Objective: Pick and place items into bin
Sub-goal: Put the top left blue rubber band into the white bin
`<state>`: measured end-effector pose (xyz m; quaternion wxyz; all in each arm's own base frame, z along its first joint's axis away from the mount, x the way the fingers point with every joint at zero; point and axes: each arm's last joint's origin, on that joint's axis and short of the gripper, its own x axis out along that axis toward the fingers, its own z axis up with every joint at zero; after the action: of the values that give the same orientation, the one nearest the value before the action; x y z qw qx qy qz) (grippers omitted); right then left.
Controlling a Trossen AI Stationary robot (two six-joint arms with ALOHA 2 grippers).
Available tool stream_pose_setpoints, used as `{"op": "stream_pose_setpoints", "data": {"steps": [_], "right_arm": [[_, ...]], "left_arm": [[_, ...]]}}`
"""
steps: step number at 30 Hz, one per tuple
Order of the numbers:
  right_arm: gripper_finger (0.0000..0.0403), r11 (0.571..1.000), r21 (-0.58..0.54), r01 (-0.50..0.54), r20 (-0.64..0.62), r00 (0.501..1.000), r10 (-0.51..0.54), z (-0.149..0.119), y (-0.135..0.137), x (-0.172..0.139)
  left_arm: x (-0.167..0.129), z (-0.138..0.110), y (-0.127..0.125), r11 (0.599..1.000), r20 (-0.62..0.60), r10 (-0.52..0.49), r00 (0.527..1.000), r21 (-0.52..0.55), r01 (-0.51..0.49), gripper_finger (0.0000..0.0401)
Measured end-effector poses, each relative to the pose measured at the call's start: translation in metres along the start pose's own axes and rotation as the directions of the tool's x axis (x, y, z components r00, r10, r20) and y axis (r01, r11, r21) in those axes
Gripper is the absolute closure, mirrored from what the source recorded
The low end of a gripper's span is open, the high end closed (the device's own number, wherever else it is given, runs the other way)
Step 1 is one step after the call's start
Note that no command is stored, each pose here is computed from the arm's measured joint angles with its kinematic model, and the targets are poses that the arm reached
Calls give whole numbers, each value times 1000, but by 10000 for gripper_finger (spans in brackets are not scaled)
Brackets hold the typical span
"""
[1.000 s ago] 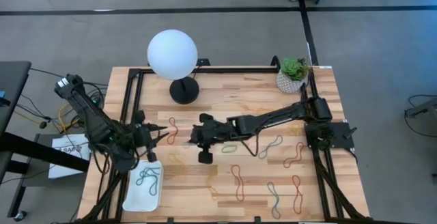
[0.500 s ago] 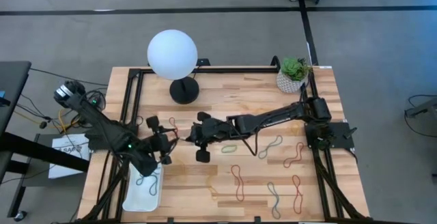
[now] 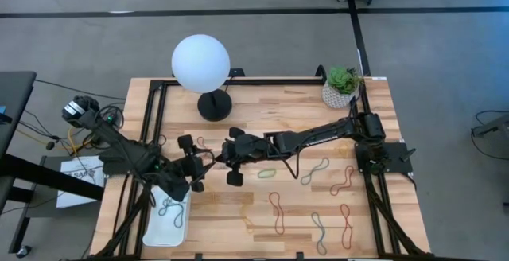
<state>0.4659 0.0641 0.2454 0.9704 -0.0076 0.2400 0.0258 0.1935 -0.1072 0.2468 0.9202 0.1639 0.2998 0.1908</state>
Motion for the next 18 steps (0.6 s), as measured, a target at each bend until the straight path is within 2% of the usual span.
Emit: {"op": "stream_pose_setpoints", "data": {"steps": [3, 6, 10, 15, 18], "right_arm": [[403, 999, -34, -1, 26, 1000, 1, 3, 0, 0], [403, 999, -45, 0, 41, 999, 2, 4, 0, 0], [403, 999, -44, 1, 44, 999, 1, 4, 0, 0], [402, 999, -40, 7, 43, 999, -6, 5, -3, 0], [394, 1000, -25, 17, 38, 999, -16, 4, -3, 0]], "left_arm": [[3, 1, 3, 1000, -8, 16, 1000, 2, -16, 199], [6, 1, 4, 1000, -23, -2, 1000, 5, 2, 223], [7, 1, 4, 1000, -37, -27, 999, 5, 27, 283], [7, 1, 4, 1000, -37, -27, 999, 5, 28, 381], [7, 0, 4, 1000, -37, -27, 999, 4, 28, 392]]}}
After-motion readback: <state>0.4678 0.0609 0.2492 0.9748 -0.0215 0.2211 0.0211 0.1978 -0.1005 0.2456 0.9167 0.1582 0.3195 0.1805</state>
